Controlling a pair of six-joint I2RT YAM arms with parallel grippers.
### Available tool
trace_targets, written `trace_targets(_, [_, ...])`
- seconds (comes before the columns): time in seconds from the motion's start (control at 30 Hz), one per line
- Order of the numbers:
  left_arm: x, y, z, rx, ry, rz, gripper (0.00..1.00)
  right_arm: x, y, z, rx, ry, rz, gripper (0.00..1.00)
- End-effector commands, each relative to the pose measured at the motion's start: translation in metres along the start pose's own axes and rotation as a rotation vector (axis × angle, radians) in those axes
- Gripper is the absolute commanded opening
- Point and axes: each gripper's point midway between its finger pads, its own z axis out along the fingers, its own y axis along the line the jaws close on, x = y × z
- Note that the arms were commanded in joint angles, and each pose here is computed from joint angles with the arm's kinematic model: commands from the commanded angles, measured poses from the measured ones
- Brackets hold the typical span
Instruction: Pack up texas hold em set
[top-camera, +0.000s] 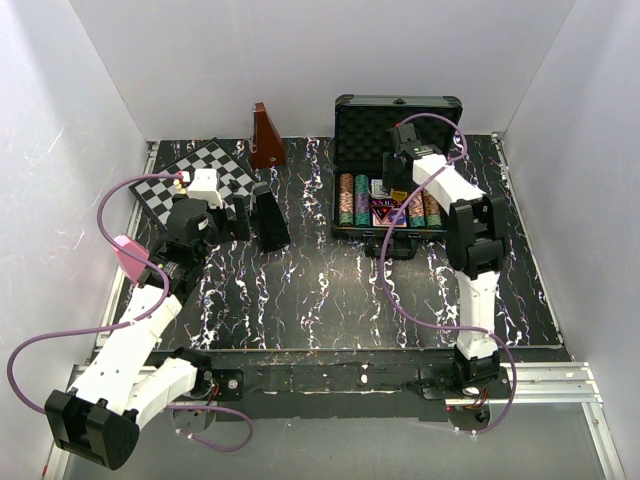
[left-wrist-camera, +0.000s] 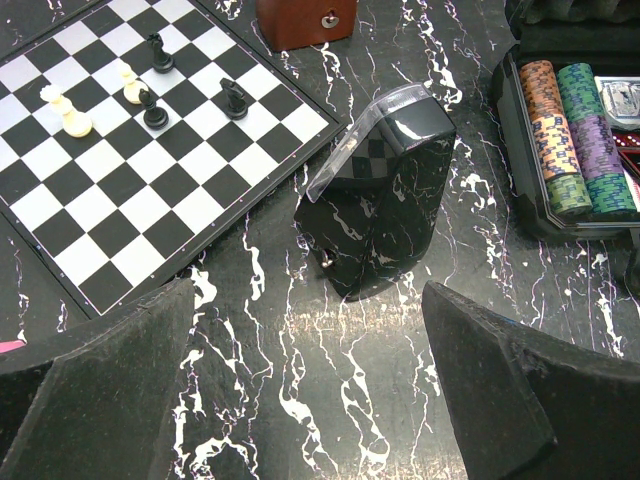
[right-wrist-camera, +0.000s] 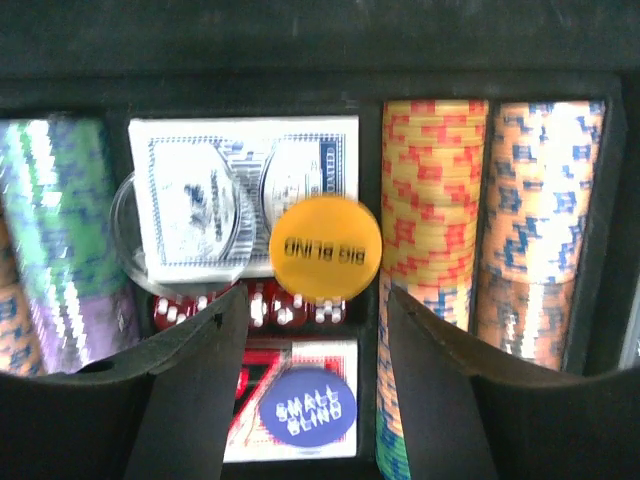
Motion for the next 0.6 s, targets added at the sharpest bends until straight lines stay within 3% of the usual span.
trace_targets(0.0, [-0.005, 0.003, -0.002, -0.016, -0.015, 0.007, 0.98, -0.048, 0.013, -0.075, -0.126, -0.193, 0.007, 0.64])
trace_targets(0.27, [-0.004, 0.002, -0.002, -0.013, -0.013, 0.004, 0.98, -0.075, 0.013, -0.146, -0.233, -0.354, -0.041, 0.69])
trace_targets(0.57, [-0.004, 0.003, -0.003, -0.015, -0.02, 0.009, 0.98, -0.128, 0.025, -0.213, -0.58, -0.536, -0.045, 0.73])
